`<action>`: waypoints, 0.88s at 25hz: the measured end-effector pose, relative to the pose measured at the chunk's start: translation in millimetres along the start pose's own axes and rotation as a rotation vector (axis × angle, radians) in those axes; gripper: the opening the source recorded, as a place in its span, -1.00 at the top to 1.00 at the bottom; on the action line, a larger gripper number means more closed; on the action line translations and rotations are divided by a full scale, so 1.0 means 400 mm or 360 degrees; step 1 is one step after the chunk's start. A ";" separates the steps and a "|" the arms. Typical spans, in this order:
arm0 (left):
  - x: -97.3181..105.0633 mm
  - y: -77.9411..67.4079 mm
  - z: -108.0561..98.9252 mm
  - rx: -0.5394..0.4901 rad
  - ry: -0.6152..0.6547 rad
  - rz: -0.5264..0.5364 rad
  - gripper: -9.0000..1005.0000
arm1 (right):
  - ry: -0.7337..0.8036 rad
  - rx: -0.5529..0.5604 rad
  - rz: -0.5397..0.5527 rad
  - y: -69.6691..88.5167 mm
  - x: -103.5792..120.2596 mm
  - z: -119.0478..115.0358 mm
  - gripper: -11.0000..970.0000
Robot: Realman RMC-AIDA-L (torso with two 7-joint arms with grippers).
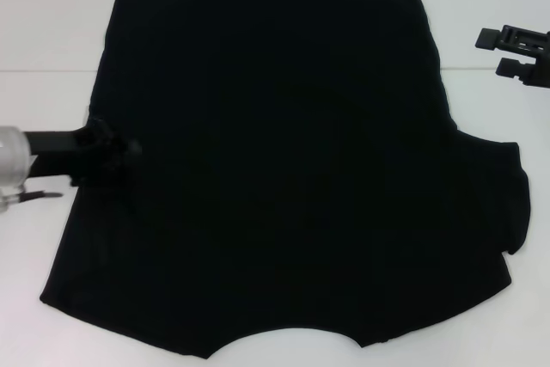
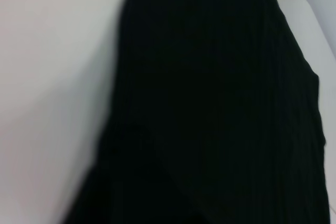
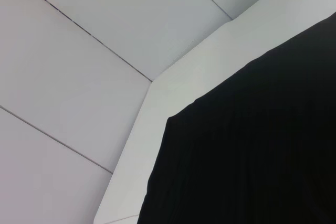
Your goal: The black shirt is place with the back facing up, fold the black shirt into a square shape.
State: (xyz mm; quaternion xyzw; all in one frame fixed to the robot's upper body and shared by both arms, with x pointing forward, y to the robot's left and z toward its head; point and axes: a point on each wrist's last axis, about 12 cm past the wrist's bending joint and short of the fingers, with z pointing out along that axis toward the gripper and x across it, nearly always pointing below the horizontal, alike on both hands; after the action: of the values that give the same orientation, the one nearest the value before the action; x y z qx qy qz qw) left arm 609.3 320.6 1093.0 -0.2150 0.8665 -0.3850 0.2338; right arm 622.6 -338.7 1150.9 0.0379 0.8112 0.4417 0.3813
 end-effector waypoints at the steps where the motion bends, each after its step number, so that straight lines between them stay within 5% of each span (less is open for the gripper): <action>1: -0.001 -0.012 0.010 0.0002 0.0010 0.0017 0.86 | 0.0000 0.0000 0.0000 0.000 0.000 0.000 -0.73; 15: 0.004 -0.074 0.087 -0.0009 0.0018 0.0076 0.86 | -0.0007 0.0000 0.0005 -0.001 0.000 -0.002 -0.72; 22: -0.027 -0.025 0.003 -0.0035 0.0002 0.0084 0.85 | -0.0007 0.0001 0.0005 -0.002 0.000 -0.003 -0.72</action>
State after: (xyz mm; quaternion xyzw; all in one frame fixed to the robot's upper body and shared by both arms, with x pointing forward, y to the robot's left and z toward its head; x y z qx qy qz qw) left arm 620.6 319.9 1102.7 -0.1944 0.8762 -0.3694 0.2410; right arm 622.0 -339.9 1150.6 0.0403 0.8105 0.4421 0.3822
